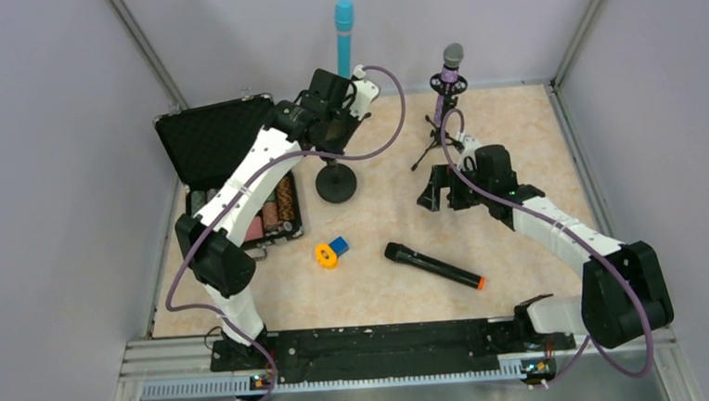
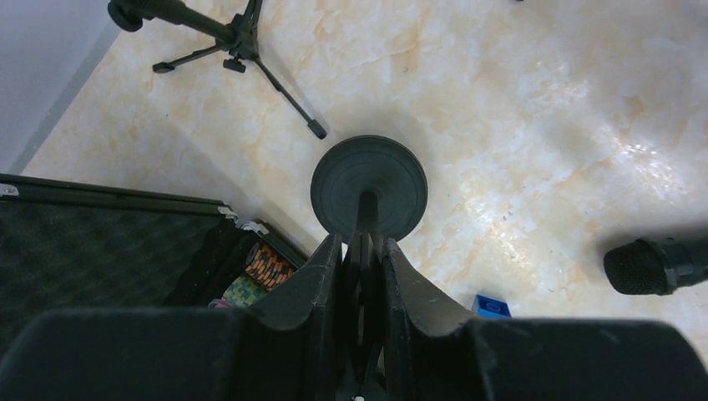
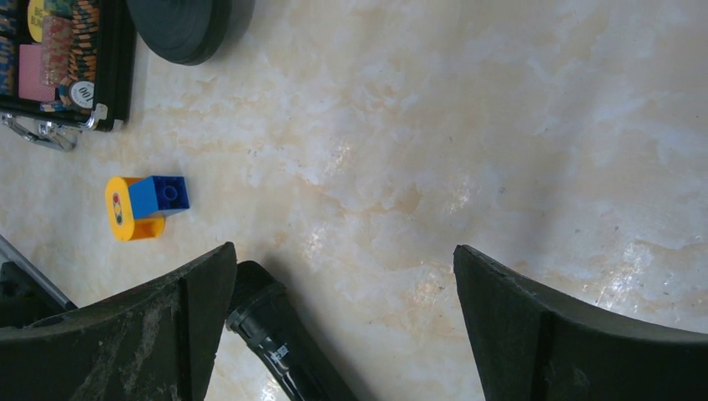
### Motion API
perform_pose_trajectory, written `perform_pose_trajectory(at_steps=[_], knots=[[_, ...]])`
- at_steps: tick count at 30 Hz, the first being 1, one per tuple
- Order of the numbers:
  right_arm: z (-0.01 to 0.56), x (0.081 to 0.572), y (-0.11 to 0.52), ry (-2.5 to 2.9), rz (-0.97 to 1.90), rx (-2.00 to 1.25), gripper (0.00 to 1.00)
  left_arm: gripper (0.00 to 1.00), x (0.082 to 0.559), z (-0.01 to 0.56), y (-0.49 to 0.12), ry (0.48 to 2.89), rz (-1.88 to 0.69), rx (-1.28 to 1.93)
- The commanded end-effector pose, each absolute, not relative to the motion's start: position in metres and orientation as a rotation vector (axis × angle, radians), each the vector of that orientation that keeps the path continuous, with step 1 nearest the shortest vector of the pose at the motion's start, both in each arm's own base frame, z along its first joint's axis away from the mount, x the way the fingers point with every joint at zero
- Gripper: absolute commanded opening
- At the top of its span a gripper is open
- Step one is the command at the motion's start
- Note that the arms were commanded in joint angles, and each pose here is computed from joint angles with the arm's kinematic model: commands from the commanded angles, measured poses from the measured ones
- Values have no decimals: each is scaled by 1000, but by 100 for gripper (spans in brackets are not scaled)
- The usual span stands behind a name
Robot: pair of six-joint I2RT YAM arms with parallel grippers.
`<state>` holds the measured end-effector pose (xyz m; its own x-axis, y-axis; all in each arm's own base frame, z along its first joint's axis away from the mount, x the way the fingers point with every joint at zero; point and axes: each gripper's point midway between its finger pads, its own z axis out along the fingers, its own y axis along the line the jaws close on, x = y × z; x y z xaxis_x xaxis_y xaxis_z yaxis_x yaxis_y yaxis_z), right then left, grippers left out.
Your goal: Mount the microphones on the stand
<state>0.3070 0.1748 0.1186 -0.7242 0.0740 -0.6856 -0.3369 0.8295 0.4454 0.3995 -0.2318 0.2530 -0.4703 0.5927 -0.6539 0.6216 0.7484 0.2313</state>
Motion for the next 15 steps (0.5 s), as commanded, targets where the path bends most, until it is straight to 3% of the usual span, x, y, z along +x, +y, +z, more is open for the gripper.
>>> perform_pose_trajectory(at_steps=[1, 15], knots=[[138, 310, 179, 2208, 729, -219, 99, 0, 389, 309, -246, 2018, -151, 911], [140, 303, 175, 2215, 712, -233, 99, 0, 357, 291, -294, 2020, -380, 1147]])
